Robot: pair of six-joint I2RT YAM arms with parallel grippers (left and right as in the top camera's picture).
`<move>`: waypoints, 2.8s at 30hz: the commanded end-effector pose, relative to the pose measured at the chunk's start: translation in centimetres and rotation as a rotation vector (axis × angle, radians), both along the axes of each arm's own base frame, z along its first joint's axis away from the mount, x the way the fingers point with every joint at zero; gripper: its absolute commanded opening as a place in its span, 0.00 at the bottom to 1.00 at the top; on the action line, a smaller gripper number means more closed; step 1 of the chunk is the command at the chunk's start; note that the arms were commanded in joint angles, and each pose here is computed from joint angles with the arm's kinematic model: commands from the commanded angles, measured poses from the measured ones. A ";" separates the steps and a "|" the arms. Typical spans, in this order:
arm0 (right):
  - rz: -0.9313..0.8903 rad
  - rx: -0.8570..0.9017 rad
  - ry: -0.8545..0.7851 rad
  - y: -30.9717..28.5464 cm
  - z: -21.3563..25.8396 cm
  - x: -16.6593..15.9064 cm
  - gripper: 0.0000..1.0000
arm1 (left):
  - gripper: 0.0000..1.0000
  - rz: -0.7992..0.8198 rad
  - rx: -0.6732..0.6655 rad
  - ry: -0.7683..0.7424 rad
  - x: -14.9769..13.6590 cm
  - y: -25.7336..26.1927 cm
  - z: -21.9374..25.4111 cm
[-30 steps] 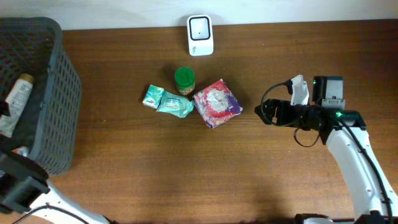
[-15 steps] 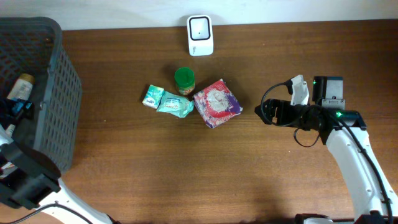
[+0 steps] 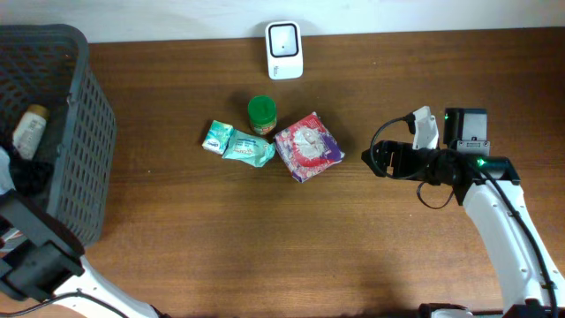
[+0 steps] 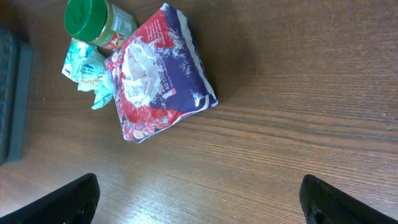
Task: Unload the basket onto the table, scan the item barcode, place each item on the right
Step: 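Grasp the orange tissue pack in the basket with the left gripper, then place the orange tissue pack on the teal pack near the jar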
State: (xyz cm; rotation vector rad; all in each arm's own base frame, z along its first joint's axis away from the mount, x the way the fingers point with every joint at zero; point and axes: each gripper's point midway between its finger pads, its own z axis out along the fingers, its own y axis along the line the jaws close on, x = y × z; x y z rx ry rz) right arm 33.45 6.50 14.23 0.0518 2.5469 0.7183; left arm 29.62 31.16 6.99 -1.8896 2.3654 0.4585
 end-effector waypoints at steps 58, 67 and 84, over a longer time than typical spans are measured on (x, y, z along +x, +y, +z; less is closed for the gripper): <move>0.012 -0.008 -0.019 0.1 0.4 0.2 0.98 | 0.61 -1.527 -0.287 -0.098 16.2 -43.4 3.6; 0.012 -0.008 -0.019 0.1 0.4 0.2 0.98 | 0.99 -1.323 0.101 -0.588 17.3 -31.7 29.0; 0.012 -0.008 -0.019 0.1 0.4 0.2 0.99 | 0.99 -1.168 0.367 -0.142 13.9 -5.7 23.7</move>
